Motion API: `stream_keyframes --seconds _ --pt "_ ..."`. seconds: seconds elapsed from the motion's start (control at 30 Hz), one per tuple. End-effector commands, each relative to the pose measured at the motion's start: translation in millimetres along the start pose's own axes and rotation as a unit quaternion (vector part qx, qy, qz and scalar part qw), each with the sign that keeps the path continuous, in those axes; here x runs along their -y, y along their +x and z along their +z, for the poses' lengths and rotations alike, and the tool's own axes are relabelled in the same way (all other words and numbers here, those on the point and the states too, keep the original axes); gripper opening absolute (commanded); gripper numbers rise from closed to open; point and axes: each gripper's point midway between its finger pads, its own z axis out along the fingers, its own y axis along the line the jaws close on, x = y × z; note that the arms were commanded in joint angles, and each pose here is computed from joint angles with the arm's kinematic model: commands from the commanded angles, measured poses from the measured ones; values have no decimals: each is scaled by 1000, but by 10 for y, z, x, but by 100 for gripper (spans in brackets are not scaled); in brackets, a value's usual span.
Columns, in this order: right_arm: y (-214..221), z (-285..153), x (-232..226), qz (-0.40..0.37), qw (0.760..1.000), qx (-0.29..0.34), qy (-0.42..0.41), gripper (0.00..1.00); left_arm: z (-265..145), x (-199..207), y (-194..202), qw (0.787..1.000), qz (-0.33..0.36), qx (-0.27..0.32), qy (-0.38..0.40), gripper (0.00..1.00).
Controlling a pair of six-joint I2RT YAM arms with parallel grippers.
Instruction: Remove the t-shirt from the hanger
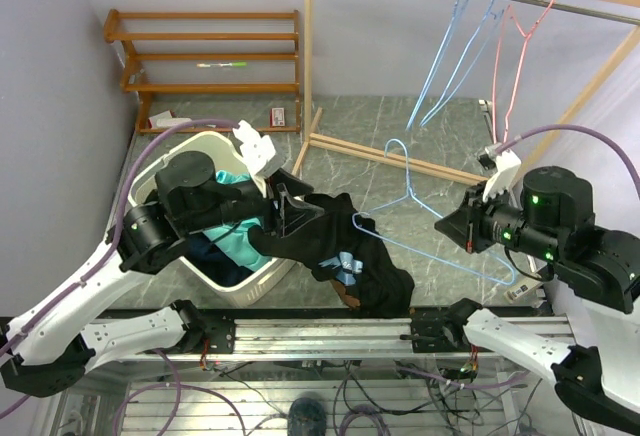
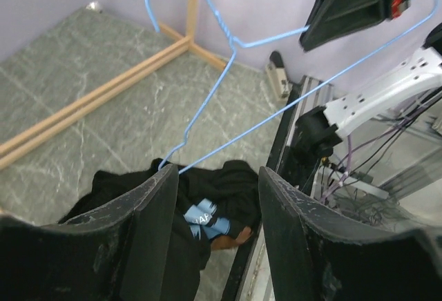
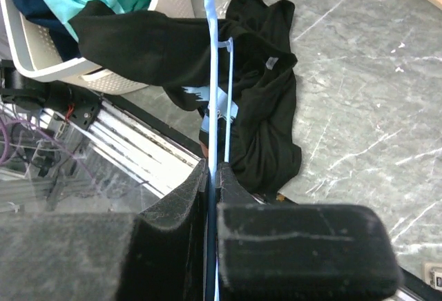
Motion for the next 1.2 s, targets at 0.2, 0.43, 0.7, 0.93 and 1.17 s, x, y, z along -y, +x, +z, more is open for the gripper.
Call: stream_keyframes --seconds 0.2,0.43,0.7,0.93,1.17 --pt "-552 -292 -197 -13 993 114 -39 0 -207 -275 446 995 -5 -45 -85 60" --pt "-1224 -28 -280 -18 975 219 -44 0 -422 -414 621 990 -16 -33 -137 59" --pt "-2150 61 3 15 929 365 59 0 -741 -509 665 981 -34 23 -188 60" --pt "-2561 216 386 26 879 444 174 0 -879 -562 741 976 -44 43 -210 62" --pt "-2833 643 428 8 870 450 201 0 -788 -508 869 981 -50 16 -189 61"
